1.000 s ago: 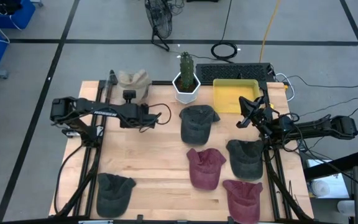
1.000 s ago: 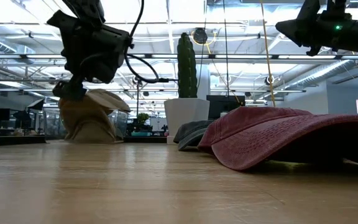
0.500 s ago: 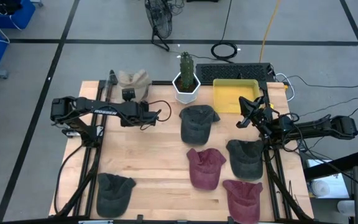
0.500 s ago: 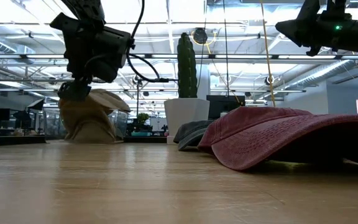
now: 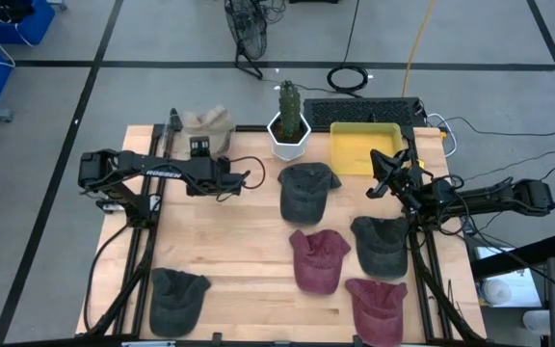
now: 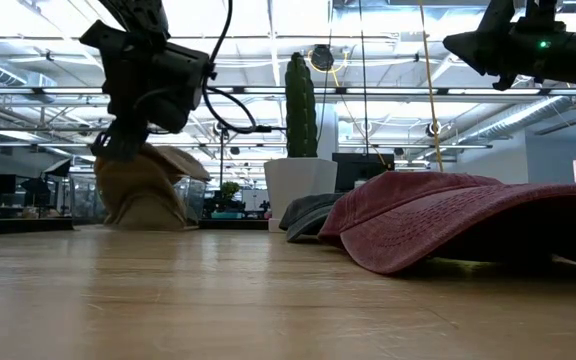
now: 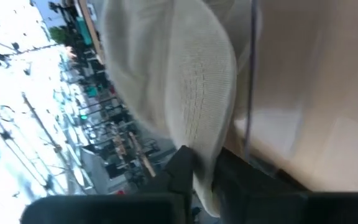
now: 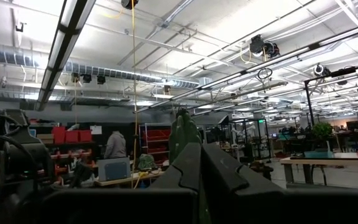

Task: Pick & Place hat
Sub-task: Put the brown cap into the transparent bin

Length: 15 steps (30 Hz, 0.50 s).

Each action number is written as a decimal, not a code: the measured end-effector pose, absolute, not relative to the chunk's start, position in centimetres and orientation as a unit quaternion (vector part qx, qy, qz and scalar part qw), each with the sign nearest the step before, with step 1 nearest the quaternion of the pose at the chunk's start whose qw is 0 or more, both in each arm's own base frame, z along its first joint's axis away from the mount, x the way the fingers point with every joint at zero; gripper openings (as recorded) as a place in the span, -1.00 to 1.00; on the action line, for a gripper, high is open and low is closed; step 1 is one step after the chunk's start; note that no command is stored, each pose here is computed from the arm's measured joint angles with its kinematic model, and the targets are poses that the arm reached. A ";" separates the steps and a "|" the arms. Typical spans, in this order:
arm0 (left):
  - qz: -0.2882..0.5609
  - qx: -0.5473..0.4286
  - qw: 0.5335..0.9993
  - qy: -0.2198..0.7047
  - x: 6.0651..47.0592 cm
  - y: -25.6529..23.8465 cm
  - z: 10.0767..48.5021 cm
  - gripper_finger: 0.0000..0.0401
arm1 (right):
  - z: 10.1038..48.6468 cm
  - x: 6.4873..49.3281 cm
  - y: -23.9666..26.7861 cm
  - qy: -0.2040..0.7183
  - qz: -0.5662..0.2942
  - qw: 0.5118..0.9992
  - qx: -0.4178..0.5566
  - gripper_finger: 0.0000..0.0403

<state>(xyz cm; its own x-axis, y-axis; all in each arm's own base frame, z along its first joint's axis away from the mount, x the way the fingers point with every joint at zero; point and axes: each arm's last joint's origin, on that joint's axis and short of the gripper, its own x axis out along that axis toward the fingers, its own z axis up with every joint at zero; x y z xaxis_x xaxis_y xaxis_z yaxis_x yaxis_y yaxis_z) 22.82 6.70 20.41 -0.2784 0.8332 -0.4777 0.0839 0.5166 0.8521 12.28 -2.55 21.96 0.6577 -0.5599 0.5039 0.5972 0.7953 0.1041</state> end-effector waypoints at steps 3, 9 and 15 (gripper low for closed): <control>0.363 0.334 0.491 0.718 22.5 6.5 20.7 -0.90 | 22.0 12.3 -2.6 -0.264 -0.318 0.910 -0.036 -0.98; 0.365 0.332 0.474 0.729 22.2 6.5 21.7 -0.86 | 22.0 12.3 -2.6 -0.264 -0.319 0.910 -0.036 -0.98; 0.341 0.323 0.464 0.751 22.3 6.5 23.2 -0.83 | 22.0 12.3 -2.6 -0.264 -0.319 0.910 -0.037 -0.98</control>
